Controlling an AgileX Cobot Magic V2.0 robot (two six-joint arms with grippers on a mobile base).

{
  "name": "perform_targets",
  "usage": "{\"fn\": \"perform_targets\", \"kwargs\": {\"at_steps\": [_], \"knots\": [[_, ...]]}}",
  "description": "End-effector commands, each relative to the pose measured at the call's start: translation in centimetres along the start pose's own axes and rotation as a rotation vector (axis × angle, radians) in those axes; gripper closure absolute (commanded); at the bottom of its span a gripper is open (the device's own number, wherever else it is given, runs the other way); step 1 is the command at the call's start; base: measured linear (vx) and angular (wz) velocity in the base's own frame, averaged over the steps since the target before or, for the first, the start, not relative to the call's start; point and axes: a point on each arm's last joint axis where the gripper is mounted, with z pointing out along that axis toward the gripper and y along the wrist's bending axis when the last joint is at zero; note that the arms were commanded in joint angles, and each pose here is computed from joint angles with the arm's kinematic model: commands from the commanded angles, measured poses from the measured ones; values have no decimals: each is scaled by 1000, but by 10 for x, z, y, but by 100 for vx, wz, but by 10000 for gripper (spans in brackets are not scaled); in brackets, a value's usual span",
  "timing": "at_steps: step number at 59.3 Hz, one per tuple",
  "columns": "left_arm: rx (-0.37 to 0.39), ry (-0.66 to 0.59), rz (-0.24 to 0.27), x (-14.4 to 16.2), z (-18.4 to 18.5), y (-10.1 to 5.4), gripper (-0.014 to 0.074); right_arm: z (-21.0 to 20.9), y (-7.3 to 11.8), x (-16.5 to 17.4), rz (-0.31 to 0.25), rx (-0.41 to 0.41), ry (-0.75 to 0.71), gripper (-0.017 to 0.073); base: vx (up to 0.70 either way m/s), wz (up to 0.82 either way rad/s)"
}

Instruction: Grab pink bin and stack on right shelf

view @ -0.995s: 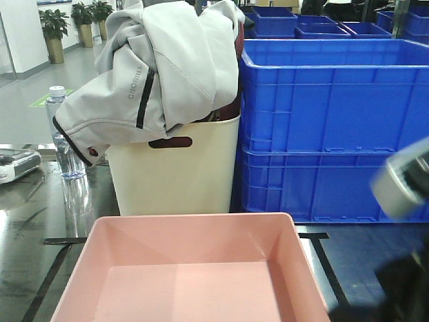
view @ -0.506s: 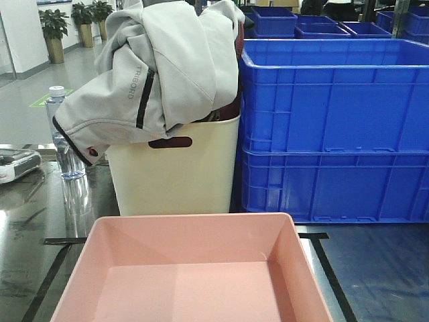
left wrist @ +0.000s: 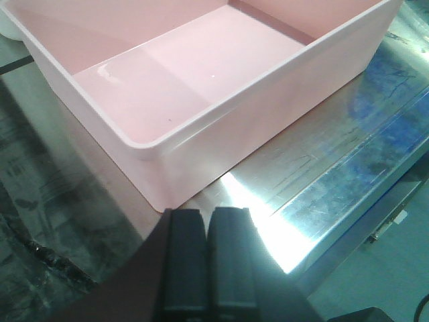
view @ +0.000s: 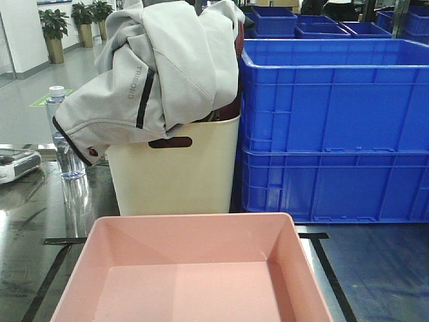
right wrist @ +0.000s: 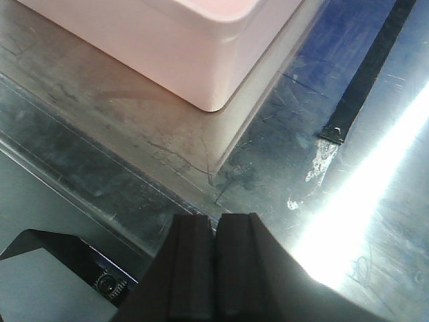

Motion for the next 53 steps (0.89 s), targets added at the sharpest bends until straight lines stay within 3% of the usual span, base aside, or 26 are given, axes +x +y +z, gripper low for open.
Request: {"fn": "perform_targets", "kwargs": {"at_steps": [1, 6, 9, 17, 25, 30, 42, 53], "knots": [[3, -92, -6, -12, -5, -1, 601, -6, -1, -12, -14, 4, -91, 571, 0, 0], [-60, -124, 17, -12, -11, 4, 599, -6, -1, -12, -14, 4, -91, 571, 0, 0], [-141, -153, 38, -9, -16, 9, 599, -6, -1, -12, -14, 5, -92, 571, 0, 0], [-338, -269, 35, 14, -14, 19, 599, -6, -1, -12, -15, 6, -92, 571, 0, 0], [-507, -403, 5, 44, -4, 26, 599, -6, -1, -12, -14, 5, -92, 571, 0, 0], [-590, -465, -52, 62, 4, 30, 599, -6, -1, -12, -14, 5, -92, 571, 0, 0], [-605, -522, -132, 87, 22, 35, 599, -6, -1, -12, -14, 5, -92, 571, 0, 0], [-601, -568, -166, 106, 35, 38, 599, -6, -1, -12, -14, 5, -92, 571, 0, 0]]}}
